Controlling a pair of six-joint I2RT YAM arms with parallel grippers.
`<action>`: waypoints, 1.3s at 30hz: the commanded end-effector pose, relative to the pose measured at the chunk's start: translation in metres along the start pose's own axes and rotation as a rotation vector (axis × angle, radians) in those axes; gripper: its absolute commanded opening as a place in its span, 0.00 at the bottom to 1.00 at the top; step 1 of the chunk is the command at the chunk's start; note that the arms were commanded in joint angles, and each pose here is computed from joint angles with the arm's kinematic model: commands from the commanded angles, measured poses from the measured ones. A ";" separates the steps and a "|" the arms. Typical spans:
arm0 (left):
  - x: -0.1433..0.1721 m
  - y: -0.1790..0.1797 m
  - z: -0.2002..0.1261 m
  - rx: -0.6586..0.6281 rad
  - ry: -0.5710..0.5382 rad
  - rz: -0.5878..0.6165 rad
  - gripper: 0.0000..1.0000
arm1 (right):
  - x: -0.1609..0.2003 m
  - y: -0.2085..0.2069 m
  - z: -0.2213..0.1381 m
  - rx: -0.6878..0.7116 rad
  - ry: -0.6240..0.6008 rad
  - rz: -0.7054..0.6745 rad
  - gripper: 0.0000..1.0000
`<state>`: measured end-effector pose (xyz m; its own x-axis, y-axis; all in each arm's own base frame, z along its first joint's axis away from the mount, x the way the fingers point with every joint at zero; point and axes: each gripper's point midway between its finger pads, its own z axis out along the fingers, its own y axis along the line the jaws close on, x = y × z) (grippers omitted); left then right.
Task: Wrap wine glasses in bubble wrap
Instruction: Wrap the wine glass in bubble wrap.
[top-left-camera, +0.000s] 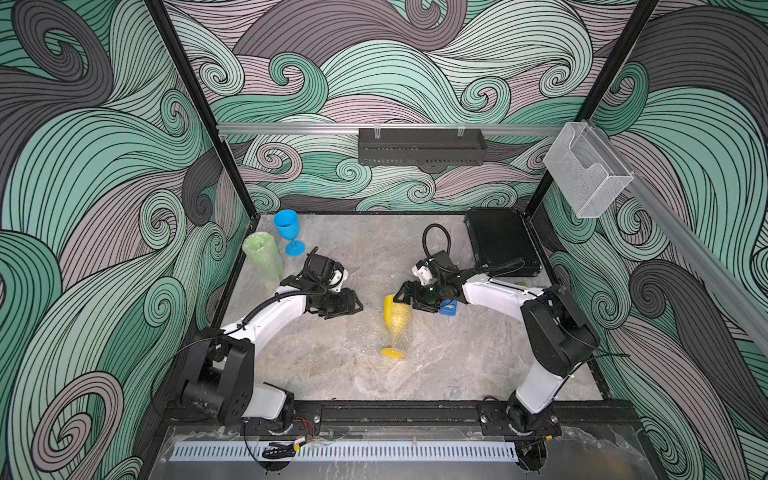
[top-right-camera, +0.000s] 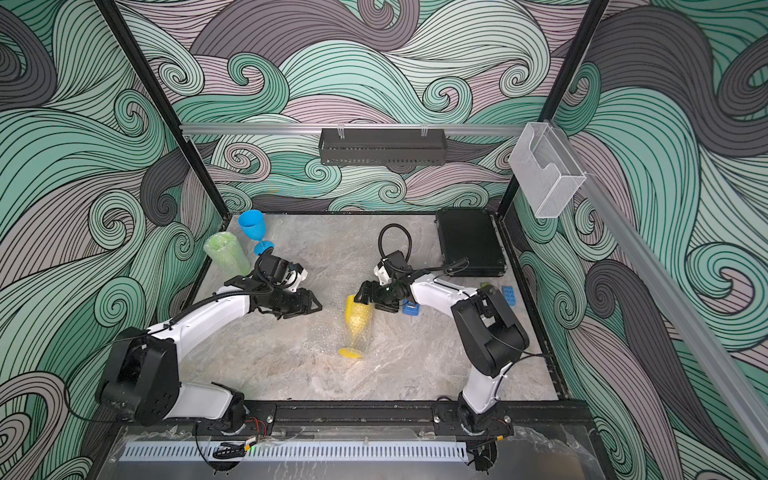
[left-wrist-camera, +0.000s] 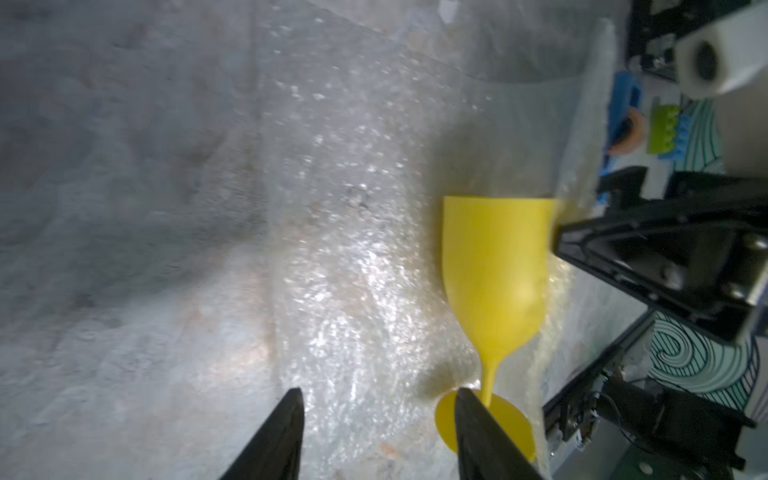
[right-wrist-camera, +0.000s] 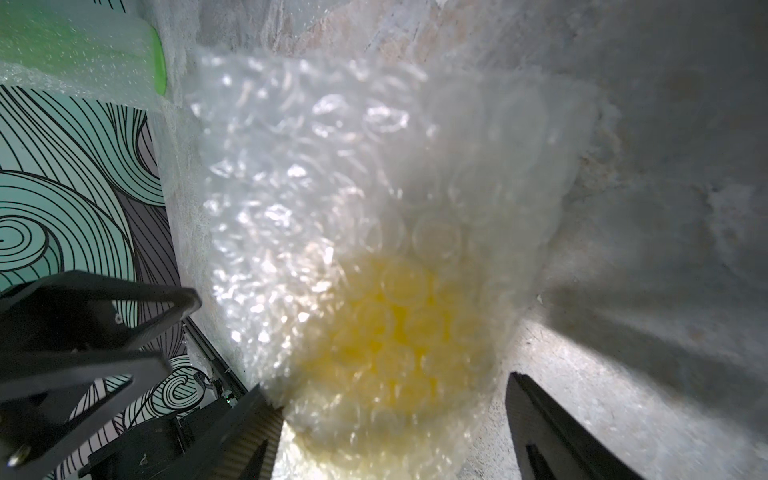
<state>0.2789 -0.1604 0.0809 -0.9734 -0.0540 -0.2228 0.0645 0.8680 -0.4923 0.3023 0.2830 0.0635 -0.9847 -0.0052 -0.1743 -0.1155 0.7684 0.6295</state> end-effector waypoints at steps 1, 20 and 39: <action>-0.007 0.020 0.008 -0.077 0.012 -0.038 0.57 | 0.011 -0.012 0.001 0.061 0.021 -0.001 0.86; -0.019 0.020 0.051 0.055 0.155 -0.189 0.38 | 0.011 -0.013 0.005 0.049 0.013 -0.007 0.86; -0.031 -0.006 0.032 0.146 0.120 -0.204 0.00 | 0.012 -0.016 0.006 0.055 0.020 0.000 0.86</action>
<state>0.3089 -0.1734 0.0394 -0.9897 -0.1425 0.0133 -0.1229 0.7986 -0.5892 0.3023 0.2853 0.0628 -0.9816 -0.0136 -0.1906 -0.1331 0.7639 0.6315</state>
